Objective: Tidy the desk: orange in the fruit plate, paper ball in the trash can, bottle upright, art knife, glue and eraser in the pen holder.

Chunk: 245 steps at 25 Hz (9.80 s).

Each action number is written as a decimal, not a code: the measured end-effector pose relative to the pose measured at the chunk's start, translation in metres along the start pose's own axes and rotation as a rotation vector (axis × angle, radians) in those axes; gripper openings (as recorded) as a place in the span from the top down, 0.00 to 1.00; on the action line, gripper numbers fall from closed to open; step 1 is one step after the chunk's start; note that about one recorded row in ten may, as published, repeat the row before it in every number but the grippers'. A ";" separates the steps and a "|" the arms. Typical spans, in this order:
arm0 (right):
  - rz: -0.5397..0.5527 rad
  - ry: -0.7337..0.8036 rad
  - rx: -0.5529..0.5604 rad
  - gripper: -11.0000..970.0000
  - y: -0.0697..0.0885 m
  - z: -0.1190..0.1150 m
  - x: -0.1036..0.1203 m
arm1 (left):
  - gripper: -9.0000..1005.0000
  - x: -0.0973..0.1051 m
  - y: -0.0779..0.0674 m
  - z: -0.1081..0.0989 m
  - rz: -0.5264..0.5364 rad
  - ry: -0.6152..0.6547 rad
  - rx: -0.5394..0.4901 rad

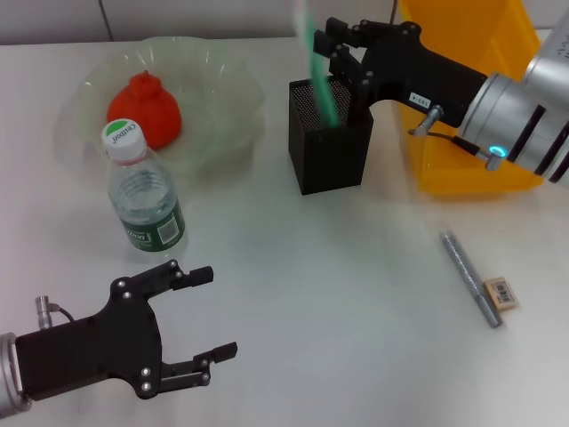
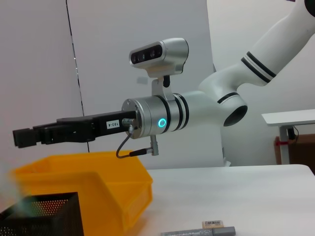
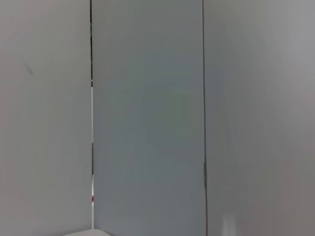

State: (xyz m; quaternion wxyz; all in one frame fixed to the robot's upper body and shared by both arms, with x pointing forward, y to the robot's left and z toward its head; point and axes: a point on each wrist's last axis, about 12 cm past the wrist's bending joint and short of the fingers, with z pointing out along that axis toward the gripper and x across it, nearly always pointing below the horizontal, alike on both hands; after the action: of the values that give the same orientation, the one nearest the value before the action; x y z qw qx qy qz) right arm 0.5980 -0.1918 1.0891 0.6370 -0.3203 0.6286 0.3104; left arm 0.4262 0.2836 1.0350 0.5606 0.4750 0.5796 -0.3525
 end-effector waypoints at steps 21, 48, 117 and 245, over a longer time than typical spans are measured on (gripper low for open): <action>0.121 0.285 -0.063 0.54 0.016 -0.056 -0.066 | 0.19 0.000 0.000 0.000 0.003 0.003 0.008; -0.272 1.257 -0.337 0.13 0.002 -0.085 -0.105 | 0.19 0.000 0.002 -0.001 -0.002 0.004 0.004; -0.444 1.513 -0.548 0.57 0.016 -0.019 -0.036 | 0.19 -0.004 0.002 0.000 0.004 -0.016 0.019; -0.010 0.221 -0.079 0.85 0.026 -0.046 -0.108 | 0.19 -0.003 0.002 0.002 0.011 -0.017 0.027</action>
State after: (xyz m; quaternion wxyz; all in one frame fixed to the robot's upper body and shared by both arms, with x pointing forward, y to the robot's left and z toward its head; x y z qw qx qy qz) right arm 0.5484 -0.2121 1.1969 0.5521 -0.3808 0.6807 0.2946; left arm 0.4283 0.2815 1.0384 0.5609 0.4826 0.5675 -0.3612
